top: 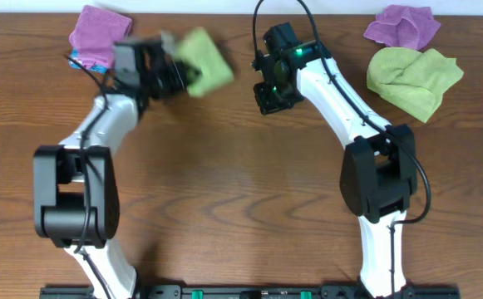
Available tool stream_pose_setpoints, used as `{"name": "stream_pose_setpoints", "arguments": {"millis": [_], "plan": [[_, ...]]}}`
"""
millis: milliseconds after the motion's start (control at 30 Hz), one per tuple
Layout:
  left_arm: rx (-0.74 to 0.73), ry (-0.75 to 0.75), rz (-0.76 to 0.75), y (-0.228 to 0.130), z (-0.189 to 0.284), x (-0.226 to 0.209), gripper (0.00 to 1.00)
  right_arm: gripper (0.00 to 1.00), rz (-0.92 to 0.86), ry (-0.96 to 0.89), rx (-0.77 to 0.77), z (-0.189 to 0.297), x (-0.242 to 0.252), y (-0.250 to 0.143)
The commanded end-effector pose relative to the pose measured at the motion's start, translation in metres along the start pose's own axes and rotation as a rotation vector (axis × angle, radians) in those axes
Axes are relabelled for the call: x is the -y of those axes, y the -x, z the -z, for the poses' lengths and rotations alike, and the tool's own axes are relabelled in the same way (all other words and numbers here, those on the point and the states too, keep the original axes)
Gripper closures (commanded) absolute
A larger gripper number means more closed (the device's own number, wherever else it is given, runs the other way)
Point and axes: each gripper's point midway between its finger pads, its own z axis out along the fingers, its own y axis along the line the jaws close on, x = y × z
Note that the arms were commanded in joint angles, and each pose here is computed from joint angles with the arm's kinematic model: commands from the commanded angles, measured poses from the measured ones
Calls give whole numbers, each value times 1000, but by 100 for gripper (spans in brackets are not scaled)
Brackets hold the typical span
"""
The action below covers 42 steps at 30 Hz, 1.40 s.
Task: Fold the cloth
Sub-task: 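Carry the folded cloth with the left gripper onto the pink cloth stack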
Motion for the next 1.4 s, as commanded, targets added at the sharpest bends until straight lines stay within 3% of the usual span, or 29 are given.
{"name": "stream_pose_setpoints", "arguments": {"millis": [0,133,500,1133,1200,1233,1300,1333,1367], "plan": [[302,42,71,91,43,4,94,99,-9,-2,7,3,-1,5],[511,102,210,139,80,-30,94,99,-9,-2,8,4,-1,5],[688,32,511,172,100,-119,94,99,-11,-3,-3,4,-1,2],[565,61,520,154,58,-198,93,99,-19,-6,-64,4,0,-13],[557,60,502,153,58,-197,60,98,-19,-6,-64,4,0,-13],[551,54,499,153,58,-197,35,98,-19,-6,-64,4,0,-13],[533,38,498,152,59,-195,12,98,-19,-6,-65,4,0,-13],[522,29,497,151,60,-194,5,99,-20,-6,-65,4,0,-13],[511,18,495,150,60,-193,5,99,-20,-7,-65,4,0,-13]]}}
